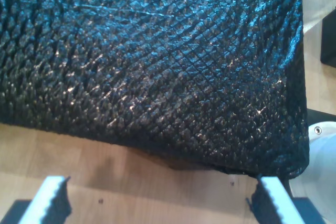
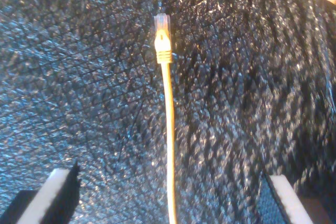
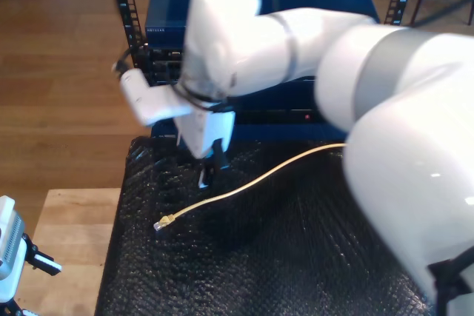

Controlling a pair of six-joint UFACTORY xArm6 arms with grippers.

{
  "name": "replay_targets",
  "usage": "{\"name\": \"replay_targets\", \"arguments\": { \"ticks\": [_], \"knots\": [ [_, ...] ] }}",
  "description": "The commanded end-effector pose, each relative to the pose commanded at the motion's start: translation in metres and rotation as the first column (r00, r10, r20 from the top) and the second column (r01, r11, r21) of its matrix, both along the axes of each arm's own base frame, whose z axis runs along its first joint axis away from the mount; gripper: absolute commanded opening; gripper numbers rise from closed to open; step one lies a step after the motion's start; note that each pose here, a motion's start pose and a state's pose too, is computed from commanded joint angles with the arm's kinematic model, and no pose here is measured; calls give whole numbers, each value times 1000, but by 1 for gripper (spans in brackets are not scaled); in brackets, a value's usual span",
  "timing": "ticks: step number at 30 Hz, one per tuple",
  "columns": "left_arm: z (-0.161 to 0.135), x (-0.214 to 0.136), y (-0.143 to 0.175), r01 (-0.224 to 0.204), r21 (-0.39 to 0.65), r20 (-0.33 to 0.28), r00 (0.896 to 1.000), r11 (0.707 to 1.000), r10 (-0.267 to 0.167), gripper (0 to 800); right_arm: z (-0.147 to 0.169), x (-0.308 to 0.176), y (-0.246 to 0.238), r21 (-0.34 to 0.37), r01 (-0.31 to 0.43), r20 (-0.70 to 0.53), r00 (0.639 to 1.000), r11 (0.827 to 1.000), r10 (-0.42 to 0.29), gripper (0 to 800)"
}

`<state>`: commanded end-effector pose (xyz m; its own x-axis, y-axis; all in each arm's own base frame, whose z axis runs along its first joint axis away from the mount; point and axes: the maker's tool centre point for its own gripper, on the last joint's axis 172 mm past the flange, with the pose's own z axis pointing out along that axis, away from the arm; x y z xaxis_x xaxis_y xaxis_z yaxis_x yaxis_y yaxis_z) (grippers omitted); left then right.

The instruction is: Grab the cable and plug it in

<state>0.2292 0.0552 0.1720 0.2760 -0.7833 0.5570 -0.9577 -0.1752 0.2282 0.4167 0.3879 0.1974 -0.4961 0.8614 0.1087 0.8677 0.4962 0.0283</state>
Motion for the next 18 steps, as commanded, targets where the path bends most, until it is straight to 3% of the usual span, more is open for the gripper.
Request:
{"name": "replay_targets", "arguments": {
  "ticks": [9,18],
  "knots": [
    [0,0,0,-2,0,-1,1000,1000,2,800,-22,-22,24,-31,-62,16,998,998,62,794],
    [-1,0,0,-2,-2,-4,1000,1000,2,800,-55,-28,22,-26,-52,29,998,998,52,793]
  ]
}}
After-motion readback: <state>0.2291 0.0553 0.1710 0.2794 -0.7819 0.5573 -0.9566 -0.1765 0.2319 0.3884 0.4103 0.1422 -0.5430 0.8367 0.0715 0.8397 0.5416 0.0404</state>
